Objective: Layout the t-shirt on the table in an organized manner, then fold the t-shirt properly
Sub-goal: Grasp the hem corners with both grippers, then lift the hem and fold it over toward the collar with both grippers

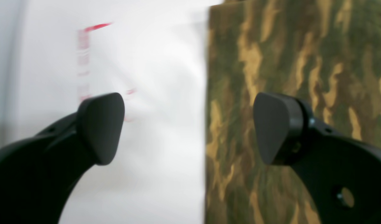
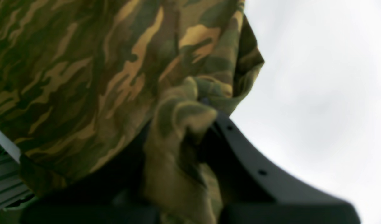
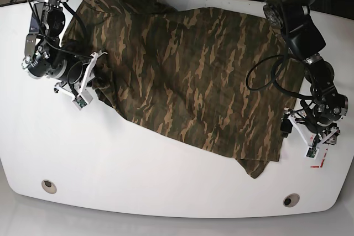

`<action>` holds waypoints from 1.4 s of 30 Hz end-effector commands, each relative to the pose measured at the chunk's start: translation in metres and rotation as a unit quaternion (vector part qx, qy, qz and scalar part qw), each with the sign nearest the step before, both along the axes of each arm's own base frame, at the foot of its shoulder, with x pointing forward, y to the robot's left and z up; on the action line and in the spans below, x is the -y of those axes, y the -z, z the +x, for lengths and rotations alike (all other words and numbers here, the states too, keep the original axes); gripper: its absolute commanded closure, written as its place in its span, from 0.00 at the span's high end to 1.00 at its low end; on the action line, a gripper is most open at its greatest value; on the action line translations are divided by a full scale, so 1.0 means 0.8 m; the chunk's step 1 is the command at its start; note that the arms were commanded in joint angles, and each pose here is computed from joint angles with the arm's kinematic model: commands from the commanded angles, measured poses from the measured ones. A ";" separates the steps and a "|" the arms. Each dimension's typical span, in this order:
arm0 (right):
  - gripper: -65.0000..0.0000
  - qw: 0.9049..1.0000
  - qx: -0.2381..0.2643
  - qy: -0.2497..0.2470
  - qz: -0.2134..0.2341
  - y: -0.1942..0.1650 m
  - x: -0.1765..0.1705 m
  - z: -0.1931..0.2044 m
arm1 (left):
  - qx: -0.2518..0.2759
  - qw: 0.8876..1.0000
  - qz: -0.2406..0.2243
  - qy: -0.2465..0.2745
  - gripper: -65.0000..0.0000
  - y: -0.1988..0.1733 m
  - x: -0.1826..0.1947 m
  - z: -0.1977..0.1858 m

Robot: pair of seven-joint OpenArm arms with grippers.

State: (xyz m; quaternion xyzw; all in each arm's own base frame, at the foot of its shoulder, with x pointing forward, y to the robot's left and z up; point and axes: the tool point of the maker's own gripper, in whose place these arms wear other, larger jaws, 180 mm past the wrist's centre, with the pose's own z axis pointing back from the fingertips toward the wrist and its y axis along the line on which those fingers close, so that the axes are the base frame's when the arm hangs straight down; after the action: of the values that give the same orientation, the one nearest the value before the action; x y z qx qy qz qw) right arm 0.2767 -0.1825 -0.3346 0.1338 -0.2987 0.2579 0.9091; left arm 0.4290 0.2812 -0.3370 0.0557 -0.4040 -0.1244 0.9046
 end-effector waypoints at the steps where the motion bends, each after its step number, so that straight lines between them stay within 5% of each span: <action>1: 0.00 1.000 0.027 -0.003 0.000 -0.018 0.003 0.011 | 0.022 1.000 -0.017 -0.001 0.97 -0.012 -0.007 0.024; 20: 0.00 1.000 0.027 -0.002 0.000 -0.018 0.003 0.011 | 0.009 0.989 -0.144 0.016 0.97 0.051 0.033 0.051; 34: 0.00 1.000 0.028 -0.001 0.000 -0.018 0.004 0.012 | -0.013 0.984 -0.170 0.059 0.97 0.085 0.084 0.047; 38: 0.00 1.000 0.028 0.000 0.000 -0.018 0.005 0.012 | -0.015 0.982 -0.176 0.070 0.84 0.088 0.105 0.049; 42: 0.00 1.000 0.028 0.000 0.000 -0.018 0.005 0.012 | -0.014 0.981 -0.178 0.070 0.58 0.087 0.107 0.049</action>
State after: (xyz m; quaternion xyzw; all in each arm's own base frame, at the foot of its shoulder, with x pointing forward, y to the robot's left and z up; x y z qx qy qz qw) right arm 0.2774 -0.1838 -0.3339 0.1323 -0.3006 0.2558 0.9092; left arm 0.4628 0.1984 -0.4144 -0.1352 -0.4101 -0.1042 0.8959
